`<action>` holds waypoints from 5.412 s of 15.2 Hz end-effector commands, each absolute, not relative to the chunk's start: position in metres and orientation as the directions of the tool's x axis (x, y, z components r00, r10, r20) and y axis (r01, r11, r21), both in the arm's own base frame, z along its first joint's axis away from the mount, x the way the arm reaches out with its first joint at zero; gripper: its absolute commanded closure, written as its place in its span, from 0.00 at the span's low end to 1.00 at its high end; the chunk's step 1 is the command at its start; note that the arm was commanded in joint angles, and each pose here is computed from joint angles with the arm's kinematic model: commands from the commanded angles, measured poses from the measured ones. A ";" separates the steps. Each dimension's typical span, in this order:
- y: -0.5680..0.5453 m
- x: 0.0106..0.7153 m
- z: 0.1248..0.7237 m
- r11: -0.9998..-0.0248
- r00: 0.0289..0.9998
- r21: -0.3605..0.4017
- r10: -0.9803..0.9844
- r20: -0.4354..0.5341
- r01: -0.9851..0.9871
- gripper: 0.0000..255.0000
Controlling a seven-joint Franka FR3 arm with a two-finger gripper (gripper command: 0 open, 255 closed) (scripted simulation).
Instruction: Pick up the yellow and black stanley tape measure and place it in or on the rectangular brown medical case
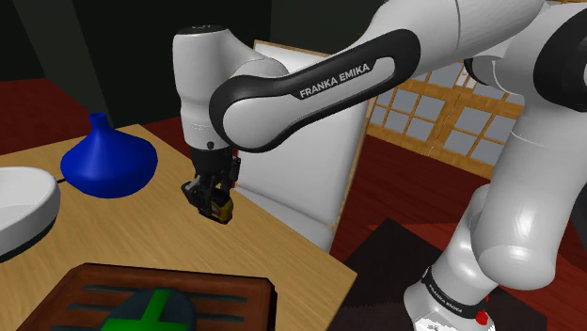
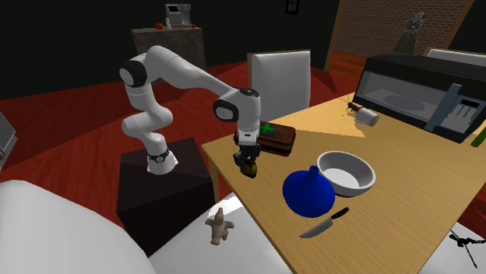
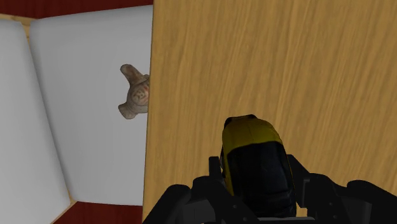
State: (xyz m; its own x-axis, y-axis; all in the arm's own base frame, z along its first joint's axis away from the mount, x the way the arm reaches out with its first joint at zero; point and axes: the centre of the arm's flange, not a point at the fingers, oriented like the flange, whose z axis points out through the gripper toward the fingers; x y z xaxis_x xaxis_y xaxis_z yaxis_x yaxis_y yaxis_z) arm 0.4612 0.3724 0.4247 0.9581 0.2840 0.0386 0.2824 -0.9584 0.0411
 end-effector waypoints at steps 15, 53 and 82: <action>0.373 0.461 0.461 -0.958 0.958 0.041 0.284 0.037 0.283 1.00; 0.487 0.352 0.599 -0.958 0.958 0.041 0.284 0.037 0.283 1.00; 0.568 0.275 0.524 -0.958 0.958 0.041 0.284 0.037 0.283 1.00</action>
